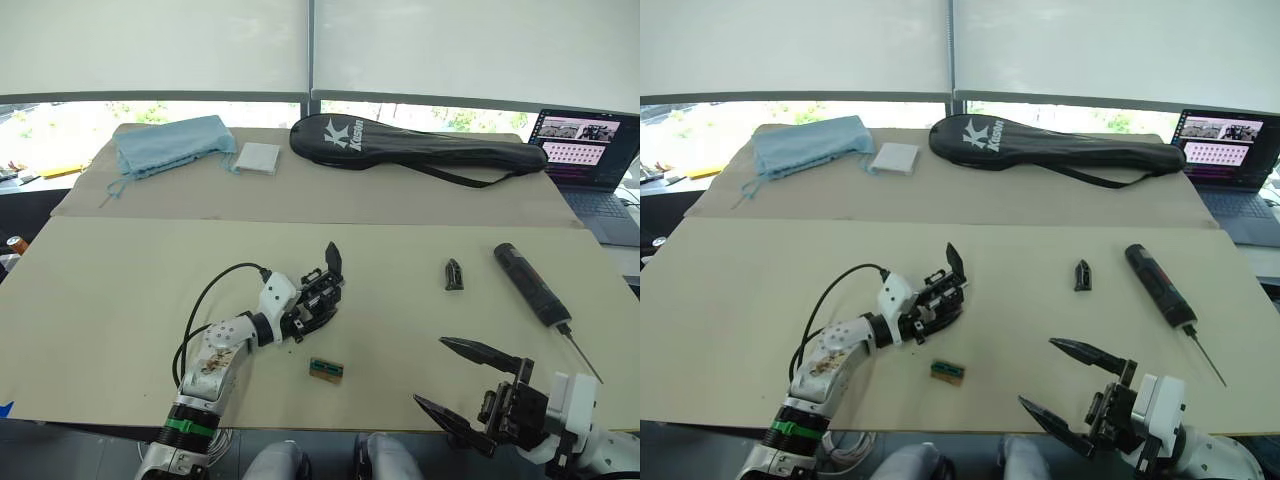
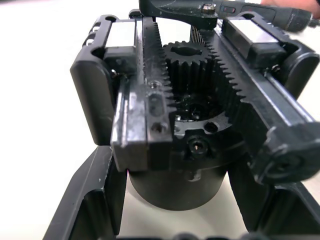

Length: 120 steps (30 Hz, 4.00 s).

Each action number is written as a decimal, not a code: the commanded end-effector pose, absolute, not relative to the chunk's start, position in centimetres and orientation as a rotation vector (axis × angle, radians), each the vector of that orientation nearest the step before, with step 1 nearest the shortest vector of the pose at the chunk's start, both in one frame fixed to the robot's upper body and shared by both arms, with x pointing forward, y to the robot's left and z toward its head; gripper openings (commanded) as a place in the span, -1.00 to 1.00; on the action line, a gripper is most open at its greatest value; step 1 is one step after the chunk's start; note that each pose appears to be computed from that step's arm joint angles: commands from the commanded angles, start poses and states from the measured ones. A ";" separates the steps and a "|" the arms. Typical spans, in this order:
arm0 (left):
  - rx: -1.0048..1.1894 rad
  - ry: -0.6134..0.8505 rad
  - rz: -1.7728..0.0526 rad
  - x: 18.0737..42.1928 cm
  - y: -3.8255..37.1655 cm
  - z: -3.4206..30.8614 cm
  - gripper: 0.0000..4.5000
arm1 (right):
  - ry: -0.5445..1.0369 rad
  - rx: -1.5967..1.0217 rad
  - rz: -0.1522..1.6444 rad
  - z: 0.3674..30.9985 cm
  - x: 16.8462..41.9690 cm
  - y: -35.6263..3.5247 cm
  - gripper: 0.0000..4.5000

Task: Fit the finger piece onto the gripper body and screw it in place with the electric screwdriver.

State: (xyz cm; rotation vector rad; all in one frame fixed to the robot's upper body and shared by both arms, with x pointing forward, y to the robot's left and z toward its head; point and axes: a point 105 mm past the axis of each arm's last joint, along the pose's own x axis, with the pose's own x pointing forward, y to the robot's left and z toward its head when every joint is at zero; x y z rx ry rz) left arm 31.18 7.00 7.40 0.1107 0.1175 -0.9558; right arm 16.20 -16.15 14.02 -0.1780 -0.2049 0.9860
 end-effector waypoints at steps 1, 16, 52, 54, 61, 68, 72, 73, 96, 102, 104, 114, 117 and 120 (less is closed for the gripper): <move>0.169 0.027 -0.939 31.2 6.6 8.8 0.04 | -0.264 -0.207 0.995 15.2 16.3 -16.2 1.00; 0.169 0.085 -0.912 30.6 8.3 6.7 0.85 | -0.280 -0.202 1.004 15.6 16.6 -15.7 1.00; 0.368 0.057 -1.527 33.8 9.0 7.4 0.42 | -0.239 -0.202 1.018 15.7 16.4 -15.8 1.00; 0.351 0.046 -1.518 33.7 9.1 7.3 0.01 | -0.239 -0.201 1.018 15.6 16.4 -15.8 1.00; 0.229 -0.050 -1.461 32.1 9.0 8.3 0.01 | -0.239 -0.192 1.029 15.4 16.5 -15.4 1.00; 0.256 -0.039 -1.134 31.1 9.3 10.2 0.01 | -0.221 -0.171 1.058 15.1 16.4 -14.9 1.00; 0.261 -0.016 -1.016 31.0 8.8 10.1 0.01 | -0.221 -0.167 1.065 15.1 16.6 -14.8 1.00; 0.264 -0.014 -1.001 31.0 8.7 10.1 0.01 | -0.221 -0.166 1.067 15.1 16.6 -14.8 1.00; 0.258 0.026 -0.964 31.3 6.2 8.3 0.01 | -0.217 -0.195 1.065 15.7 16.9 -14.7 1.00; 0.248 0.034 -0.990 30.1 5.2 7.7 0.01 | -0.226 -0.205 1.052 15.7 17.0 -14.6 1.00; 0.248 0.033 -0.987 30.1 5.0 7.7 0.01 | -0.224 -0.205 1.054 15.7 17.0 -14.6 1.00; 0.205 0.077 -0.972 30.2 5.2 7.4 0.23 | -0.219 -0.205 1.058 15.5 17.0 -14.6 1.00; 0.202 0.113 -0.972 30.0 5.9 6.7 0.79 | -0.218 -0.206 1.056 15.5 17.0 -14.8 1.00; 0.212 0.124 -0.968 29.9 7.0 6.7 0.98 | -0.215 -0.206 1.052 15.5 16.8 -15.0 1.00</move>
